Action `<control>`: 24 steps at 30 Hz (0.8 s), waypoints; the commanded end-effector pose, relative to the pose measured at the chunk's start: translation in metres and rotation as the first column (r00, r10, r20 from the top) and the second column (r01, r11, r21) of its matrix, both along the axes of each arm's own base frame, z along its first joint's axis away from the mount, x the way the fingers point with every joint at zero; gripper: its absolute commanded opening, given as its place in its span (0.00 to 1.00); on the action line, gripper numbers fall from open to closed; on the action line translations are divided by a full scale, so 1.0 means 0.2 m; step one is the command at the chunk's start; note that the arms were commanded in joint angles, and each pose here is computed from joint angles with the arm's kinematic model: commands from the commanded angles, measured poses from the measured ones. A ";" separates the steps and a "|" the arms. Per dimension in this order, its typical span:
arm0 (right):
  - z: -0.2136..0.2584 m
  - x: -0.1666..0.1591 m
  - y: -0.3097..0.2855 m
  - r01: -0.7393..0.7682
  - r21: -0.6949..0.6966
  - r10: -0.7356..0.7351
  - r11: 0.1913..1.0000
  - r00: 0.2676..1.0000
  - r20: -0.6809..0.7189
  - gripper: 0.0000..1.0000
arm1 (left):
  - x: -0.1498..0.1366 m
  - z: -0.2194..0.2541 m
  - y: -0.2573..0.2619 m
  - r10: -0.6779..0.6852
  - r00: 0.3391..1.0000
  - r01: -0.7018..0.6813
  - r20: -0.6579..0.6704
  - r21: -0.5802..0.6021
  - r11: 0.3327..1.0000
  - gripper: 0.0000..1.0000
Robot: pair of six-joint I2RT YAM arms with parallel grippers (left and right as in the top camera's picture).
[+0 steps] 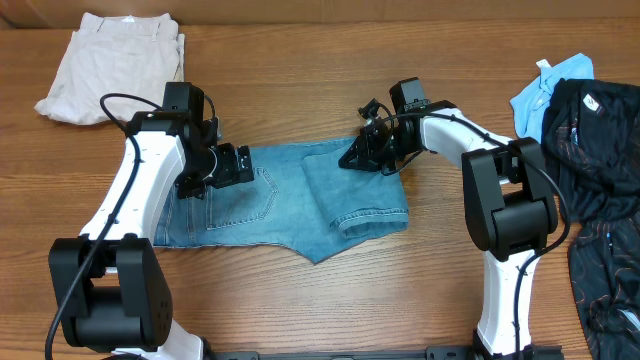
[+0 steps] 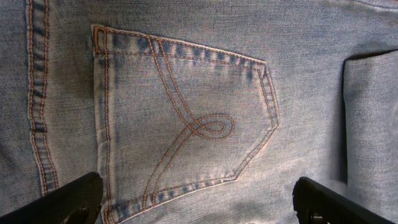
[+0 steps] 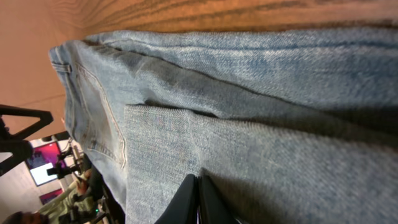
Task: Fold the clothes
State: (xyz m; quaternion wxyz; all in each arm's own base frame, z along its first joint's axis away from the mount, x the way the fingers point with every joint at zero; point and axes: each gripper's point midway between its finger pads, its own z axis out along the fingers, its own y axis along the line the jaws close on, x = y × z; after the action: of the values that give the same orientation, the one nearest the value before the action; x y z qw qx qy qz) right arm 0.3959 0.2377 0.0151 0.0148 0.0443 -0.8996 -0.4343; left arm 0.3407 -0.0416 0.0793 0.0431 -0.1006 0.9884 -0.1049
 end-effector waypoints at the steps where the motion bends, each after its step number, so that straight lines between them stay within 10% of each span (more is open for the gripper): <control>1: 0.11 0.04 0.01 -0.010 0.056 0.008 0.998 1.000 0.030 0.04 | -0.01 0.00 -0.01 -0.001 1.000 0.001 -0.003 -0.005 1.000 1.00; 12: 0.62 -0.09 -0.01 -0.052 0.060 0.050 0.997 0.998 0.043 0.04 | -0.01 0.00 -0.01 -0.001 1.000 0.001 -0.004 -0.005 1.000 1.00; 24: 0.34 -0.58 0.06 -0.238 0.087 0.248 0.967 0.958 -0.141 0.04 | 0.00 0.00 -0.01 -0.001 1.000 0.001 0.008 -0.006 1.000 1.00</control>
State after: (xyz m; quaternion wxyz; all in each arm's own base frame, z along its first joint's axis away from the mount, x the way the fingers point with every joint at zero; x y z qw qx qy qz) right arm 0.3010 0.2406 0.0976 0.1137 0.1172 -0.8832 -0.4396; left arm 0.3425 -0.0416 0.0796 0.0469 -0.1002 0.9883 -0.1052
